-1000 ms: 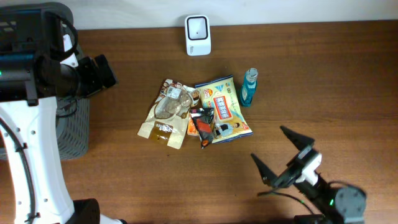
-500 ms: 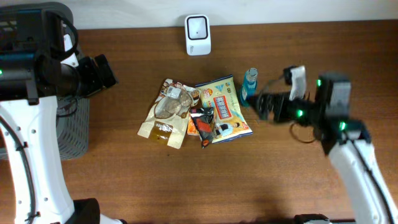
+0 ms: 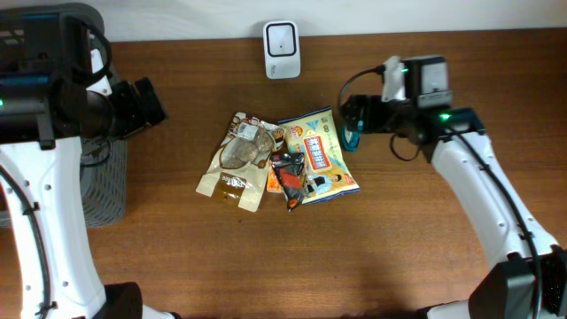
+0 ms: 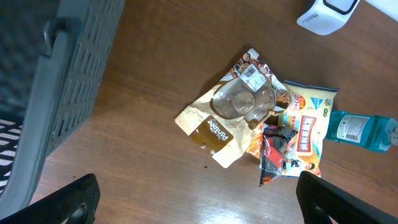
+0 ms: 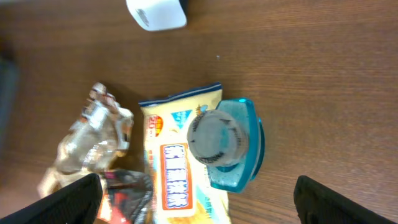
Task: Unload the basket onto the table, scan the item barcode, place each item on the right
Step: 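Reach the right gripper to the teal bottle and grasp its neck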
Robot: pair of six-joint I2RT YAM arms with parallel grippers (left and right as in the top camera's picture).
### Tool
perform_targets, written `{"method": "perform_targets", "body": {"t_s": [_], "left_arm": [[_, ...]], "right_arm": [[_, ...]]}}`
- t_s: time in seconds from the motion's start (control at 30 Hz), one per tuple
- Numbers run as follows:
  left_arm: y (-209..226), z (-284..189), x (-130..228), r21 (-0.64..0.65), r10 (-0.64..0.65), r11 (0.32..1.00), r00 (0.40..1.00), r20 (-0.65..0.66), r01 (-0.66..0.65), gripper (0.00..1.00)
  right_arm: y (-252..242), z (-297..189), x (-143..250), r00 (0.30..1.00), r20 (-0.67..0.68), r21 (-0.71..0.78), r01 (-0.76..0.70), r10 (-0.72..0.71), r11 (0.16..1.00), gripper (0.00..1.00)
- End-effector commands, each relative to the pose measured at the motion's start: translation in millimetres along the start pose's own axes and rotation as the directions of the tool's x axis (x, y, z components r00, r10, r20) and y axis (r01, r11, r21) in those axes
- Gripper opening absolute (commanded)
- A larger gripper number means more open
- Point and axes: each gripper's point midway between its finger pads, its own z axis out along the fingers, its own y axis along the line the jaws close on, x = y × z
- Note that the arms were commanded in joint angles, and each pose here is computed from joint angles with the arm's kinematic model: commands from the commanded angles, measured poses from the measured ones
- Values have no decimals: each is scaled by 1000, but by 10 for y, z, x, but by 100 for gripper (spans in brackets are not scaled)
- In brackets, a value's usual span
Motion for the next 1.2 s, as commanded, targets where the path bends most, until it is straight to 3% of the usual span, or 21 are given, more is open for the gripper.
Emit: {"method": "perform_targets", "body": {"t_s": [0.0,0.17,0.2,0.27,0.3,0.37,0.4,0.47,0.57,0.63,0.73,0.87,1.0,1.17], "left_arm": [[18,-20,-5,-3,-13,1000,1000,7,13,99],[18,-20,-5,-3,-13,1000,1000,7,13,99],[18,-20,-5,-3,-13,1000,1000,7,13,99],[18,-20,-5,-3,-14,1000,1000,7,14,99],[18,-20,-5,-3,-13,1000,1000,7,13,99],[18,-20,-5,-3,-13,1000,1000,7,13,99],[18,-20,-5,-3,-13,1000,1000,7,13,99],[18,-20,-5,-3,-13,1000,1000,7,13,99],[18,-20,-5,-3,-13,1000,1000,7,13,99],[18,-20,-5,-3,-13,1000,1000,7,13,99],[18,-20,-5,-3,-13,1000,1000,7,13,99],[18,-20,-5,-3,-13,1000,1000,7,13,99],[18,-20,-5,-3,-13,1000,1000,7,13,99],[18,-20,-5,-3,-13,1000,1000,7,13,99]], "right_arm": [[-37,-123,-216,995,78,94,-72,65,993,98],[-244,-329,-388,978,128,110,-178,164,978,99],[-138,-314,-379,995,98,61,-6,0,998,90],[177,-285,-215,937,57,-88,349,-346,933,97],[163,-272,-184,919,46,-82,394,-391,915,97],[137,-269,-225,866,65,-59,500,-496,864,85],[138,-271,-234,824,72,-52,566,-563,822,86],[87,-251,-230,814,58,-29,580,-578,814,94],[99,-126,74,665,14,-145,740,-747,656,96],[17,-70,96,663,23,-179,739,-748,649,97],[-7,-160,12,673,182,-287,734,-717,616,97],[-216,-47,-43,725,272,-370,685,-632,627,100],[-131,94,-53,707,383,-442,706,-595,554,99],[-110,195,-31,717,418,-485,695,-558,530,84]]}}
